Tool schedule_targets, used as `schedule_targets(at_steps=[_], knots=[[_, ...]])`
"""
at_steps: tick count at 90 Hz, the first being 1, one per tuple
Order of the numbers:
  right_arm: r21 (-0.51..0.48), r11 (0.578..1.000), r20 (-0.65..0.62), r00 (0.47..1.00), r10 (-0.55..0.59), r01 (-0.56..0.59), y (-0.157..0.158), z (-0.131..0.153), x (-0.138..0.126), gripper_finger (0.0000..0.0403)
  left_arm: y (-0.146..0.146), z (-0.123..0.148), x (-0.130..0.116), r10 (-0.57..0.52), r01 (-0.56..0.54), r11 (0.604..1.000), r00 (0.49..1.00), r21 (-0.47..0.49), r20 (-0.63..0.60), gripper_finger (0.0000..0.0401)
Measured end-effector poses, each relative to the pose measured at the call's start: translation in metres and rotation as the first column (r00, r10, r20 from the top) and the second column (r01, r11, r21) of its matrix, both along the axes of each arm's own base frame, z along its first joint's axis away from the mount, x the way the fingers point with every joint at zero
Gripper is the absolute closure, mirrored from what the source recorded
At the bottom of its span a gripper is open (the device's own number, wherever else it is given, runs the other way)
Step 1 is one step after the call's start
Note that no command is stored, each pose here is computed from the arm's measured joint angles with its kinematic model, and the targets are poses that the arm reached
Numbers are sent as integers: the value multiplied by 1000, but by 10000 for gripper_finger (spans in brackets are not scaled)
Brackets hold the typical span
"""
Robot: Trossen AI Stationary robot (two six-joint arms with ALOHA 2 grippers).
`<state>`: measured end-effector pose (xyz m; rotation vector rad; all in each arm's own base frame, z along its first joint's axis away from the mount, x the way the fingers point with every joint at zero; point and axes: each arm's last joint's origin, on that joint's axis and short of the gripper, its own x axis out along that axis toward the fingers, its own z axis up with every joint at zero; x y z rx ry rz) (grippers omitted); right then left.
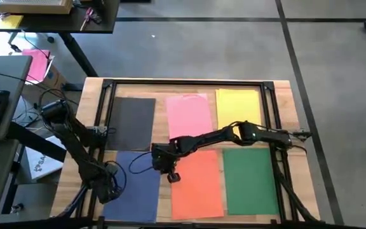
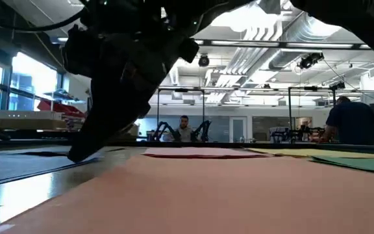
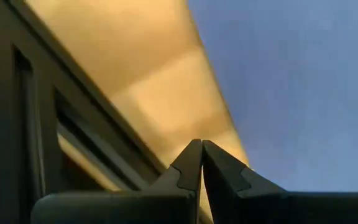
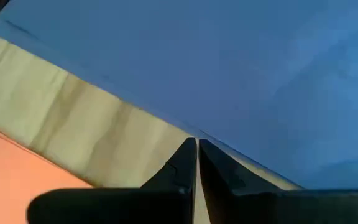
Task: Organize paper
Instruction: Adjust the colored papers
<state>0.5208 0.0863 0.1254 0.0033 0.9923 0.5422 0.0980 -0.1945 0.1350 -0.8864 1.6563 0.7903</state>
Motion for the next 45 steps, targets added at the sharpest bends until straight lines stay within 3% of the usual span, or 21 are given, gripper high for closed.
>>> schedule_targets(at_steps=[23,45], knots=[[-11,1000,2,1000,-7,7,0,0,0,403,5,0,2,-14,11,998,999,66,46,401],[-22,1000,19,1000,-20,21,-3,0,2,403,5,-1,8,-41,37,998,995,43,93,401]])
